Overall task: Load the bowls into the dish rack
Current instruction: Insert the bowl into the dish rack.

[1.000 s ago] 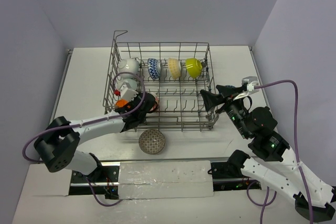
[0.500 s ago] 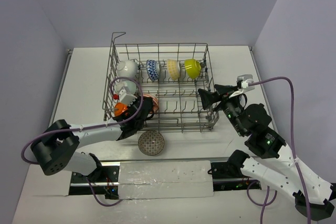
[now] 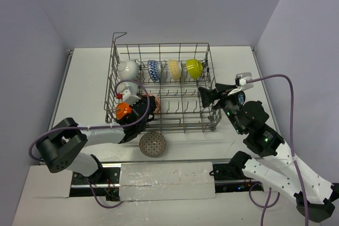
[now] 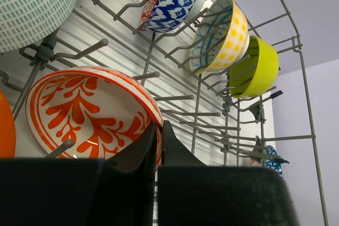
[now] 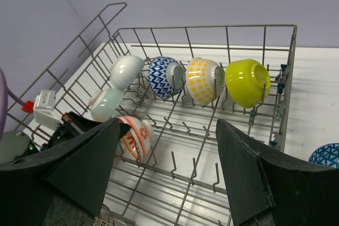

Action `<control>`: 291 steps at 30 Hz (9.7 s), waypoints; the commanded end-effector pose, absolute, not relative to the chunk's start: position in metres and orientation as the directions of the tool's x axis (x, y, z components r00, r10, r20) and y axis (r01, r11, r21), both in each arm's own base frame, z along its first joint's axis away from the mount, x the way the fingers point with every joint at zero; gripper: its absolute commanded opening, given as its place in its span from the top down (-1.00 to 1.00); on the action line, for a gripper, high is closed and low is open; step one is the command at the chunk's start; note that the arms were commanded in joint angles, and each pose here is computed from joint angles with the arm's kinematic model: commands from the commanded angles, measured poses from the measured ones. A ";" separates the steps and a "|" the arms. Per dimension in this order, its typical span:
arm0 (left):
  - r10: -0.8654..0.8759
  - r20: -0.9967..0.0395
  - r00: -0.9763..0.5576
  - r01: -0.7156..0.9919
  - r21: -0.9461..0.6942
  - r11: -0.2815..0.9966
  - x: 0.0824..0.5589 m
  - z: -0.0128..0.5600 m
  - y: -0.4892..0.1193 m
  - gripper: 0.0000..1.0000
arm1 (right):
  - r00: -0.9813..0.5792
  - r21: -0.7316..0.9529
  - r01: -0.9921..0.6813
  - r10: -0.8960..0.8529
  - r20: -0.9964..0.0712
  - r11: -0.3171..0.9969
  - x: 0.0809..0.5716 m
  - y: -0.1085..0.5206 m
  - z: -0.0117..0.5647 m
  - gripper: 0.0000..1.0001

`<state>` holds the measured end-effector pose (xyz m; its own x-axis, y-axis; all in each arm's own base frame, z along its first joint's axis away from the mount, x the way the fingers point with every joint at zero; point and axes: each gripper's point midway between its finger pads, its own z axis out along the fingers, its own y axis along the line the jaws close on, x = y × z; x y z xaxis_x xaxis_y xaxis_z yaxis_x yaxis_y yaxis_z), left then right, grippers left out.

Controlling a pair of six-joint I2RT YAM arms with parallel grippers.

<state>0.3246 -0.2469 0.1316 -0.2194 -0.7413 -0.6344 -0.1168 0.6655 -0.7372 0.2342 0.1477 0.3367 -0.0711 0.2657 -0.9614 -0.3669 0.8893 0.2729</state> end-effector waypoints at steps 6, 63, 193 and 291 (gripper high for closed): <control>-0.794 -0.604 -0.060 -0.024 -0.795 0.607 0.336 0.173 -0.237 1.00 | -0.053 0.289 -0.348 0.289 -0.956 0.892 0.244 0.147 0.341 -0.61; -0.814 -0.365 -0.452 -0.269 -0.814 0.514 0.345 0.161 -0.239 0.33 | -0.024 0.322 -0.343 0.334 -0.942 0.883 0.237 0.135 0.345 -0.62; -0.618 -0.696 -0.366 -0.593 -0.338 0.731 0.321 0.087 -0.218 1.00 | -0.012 0.347 -0.365 0.368 -0.930 0.864 0.233 0.136 0.349 -0.63; -0.724 -0.604 -0.335 0.243 -0.797 0.552 0.261 0.254 -0.280 1.00 | -0.032 0.324 -0.323 0.332 -0.943 0.889 0.243 0.136 0.337 -0.62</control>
